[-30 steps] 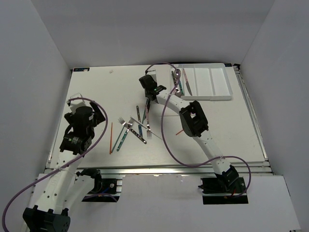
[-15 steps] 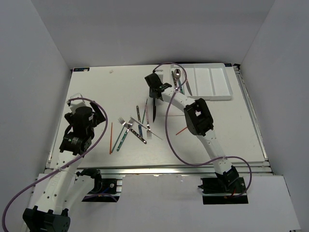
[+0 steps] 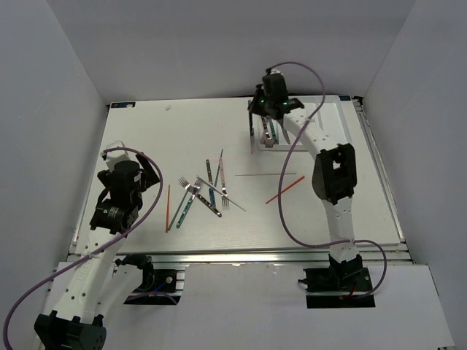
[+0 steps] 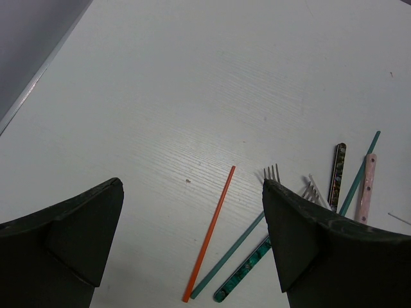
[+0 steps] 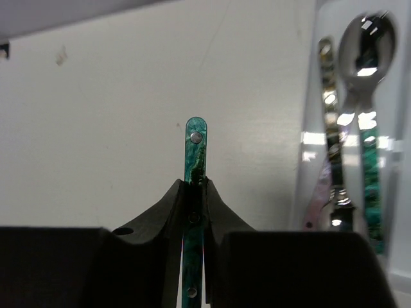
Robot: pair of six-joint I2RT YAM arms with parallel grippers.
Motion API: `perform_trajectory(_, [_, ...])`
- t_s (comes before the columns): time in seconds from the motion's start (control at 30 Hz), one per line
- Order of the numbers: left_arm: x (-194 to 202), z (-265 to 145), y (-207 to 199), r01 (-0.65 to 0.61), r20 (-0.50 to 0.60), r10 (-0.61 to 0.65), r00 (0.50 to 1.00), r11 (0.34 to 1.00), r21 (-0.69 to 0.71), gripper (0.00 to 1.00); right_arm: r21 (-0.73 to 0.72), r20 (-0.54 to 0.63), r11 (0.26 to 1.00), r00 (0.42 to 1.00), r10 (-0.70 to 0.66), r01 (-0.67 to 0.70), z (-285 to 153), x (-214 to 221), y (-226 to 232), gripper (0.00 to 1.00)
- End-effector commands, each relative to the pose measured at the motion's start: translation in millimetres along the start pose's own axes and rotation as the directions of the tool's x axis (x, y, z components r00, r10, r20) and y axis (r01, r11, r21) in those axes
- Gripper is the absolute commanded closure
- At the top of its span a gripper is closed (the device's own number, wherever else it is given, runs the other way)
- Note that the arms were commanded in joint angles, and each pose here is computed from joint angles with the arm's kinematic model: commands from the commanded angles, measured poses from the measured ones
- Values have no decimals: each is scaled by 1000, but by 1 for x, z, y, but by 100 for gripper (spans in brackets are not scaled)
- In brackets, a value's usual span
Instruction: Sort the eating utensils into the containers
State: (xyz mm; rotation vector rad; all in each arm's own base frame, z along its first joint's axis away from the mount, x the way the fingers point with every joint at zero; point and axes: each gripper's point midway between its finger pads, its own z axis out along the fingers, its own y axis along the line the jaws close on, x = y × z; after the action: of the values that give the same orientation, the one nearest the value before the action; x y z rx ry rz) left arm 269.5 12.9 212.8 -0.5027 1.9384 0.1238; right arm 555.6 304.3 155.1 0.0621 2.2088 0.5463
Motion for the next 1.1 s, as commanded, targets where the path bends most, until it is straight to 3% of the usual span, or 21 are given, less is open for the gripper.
perform_trajectory(0.0, [0,0,1,-3,8,3,1000,1000,1,2,-71,139,997,990,14,-5,-34,-73,-11,100])
perform_trajectory(0.17, [3,2,0,-9,-3,9,1000,1000,0,2,12,244,998,967,-70,69,-19,-117,-80,100])
perform_trajectory(0.37, [8,7,1,-27,-24,26,999,999,-24,2,29,313,984,933,-178,178,20,-144,-120,100])
perform_trajectory(0.47, [11,10,3,-34,-34,33,999,999,-38,2,45,352,976,910,-217,215,27,-152,-128,100])
perform_trajectory(0.77, [15,14,1,-46,-55,44,998,998,-38,2,84,260,956,920,-294,282,45,-108,-152,100])
perform_trajectory(1.07, [14,12,3,-43,-46,41,998,998,-43,2,99,308,969,919,-247,227,31,-137,-147,100])
